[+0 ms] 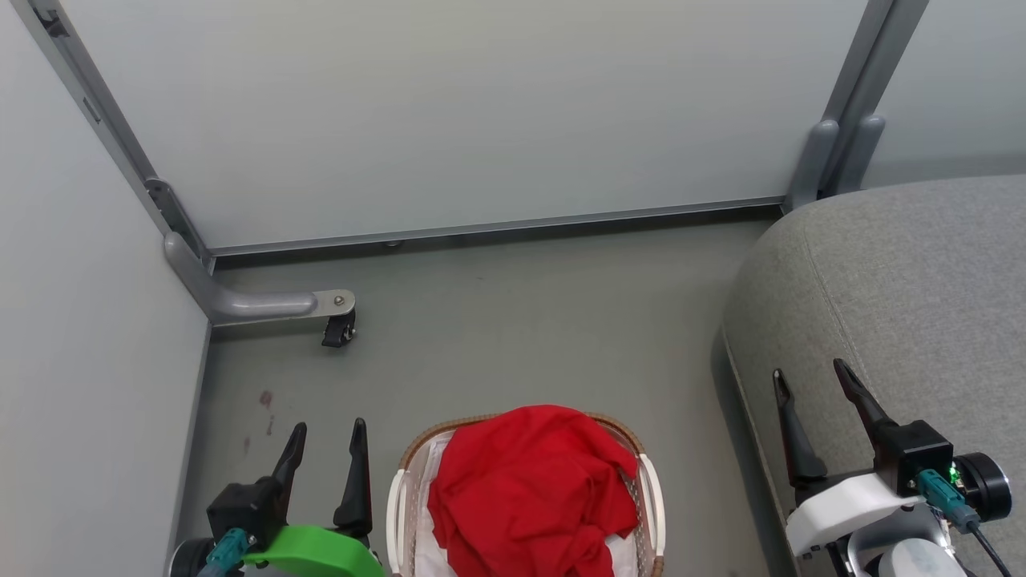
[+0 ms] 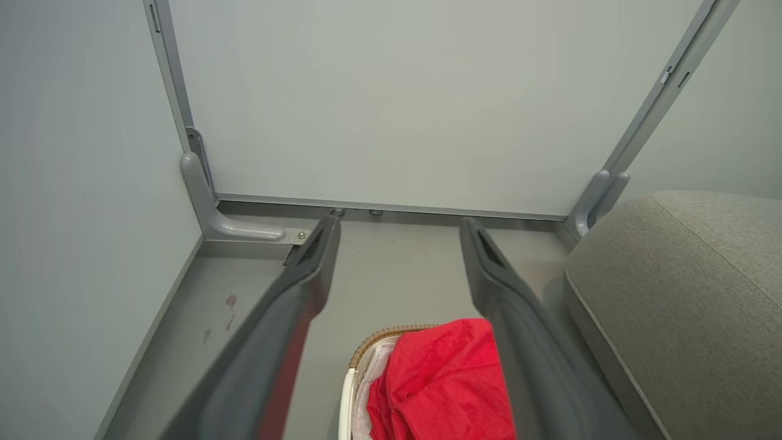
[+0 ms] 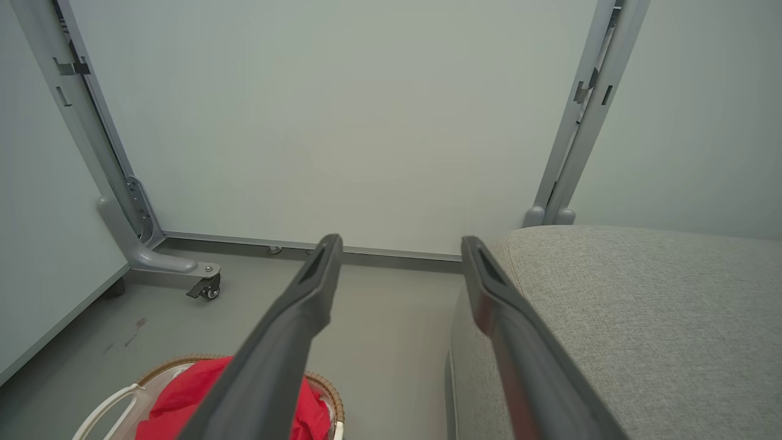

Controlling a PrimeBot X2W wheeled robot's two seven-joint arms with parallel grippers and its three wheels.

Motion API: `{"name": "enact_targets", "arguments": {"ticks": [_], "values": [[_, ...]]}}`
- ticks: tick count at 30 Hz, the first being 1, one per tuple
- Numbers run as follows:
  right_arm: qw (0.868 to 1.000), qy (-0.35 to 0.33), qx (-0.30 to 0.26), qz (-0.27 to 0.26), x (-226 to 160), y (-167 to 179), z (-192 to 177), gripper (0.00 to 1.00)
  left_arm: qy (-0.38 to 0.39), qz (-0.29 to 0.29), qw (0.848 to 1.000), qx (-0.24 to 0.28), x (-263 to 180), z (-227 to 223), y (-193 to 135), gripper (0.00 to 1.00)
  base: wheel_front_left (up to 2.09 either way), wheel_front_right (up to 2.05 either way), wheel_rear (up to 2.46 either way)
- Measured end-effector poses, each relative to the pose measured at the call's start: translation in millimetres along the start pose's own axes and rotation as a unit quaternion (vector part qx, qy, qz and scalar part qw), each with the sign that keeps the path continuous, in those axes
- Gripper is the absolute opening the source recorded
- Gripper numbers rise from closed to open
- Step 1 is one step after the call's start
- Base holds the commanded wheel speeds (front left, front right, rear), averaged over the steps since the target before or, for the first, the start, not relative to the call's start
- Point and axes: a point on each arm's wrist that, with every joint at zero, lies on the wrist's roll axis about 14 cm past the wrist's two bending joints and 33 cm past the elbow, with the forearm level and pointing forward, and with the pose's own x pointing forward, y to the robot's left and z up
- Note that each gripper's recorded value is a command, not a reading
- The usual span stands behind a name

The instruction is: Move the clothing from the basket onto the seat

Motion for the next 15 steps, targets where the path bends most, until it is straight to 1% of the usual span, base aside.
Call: {"name": "enact_targets", "arguments": {"ticks": [9,15], "values": [[1.0,-0.002,0.0,0.0,-0.2,0.2,1.0,1.0,0.0,-0.001,1.0,0.0,0.1,0.2,-0.6,1.0,0.0,0.0,0.0],[1.0,0.0,0.0,-0.002,-0.9,-1.0,0.2,1.0,0.006,-0.012,1.0,0.002,0.8,-3.6,-6.6,1.0,0.0,0.0,0.0]]}}
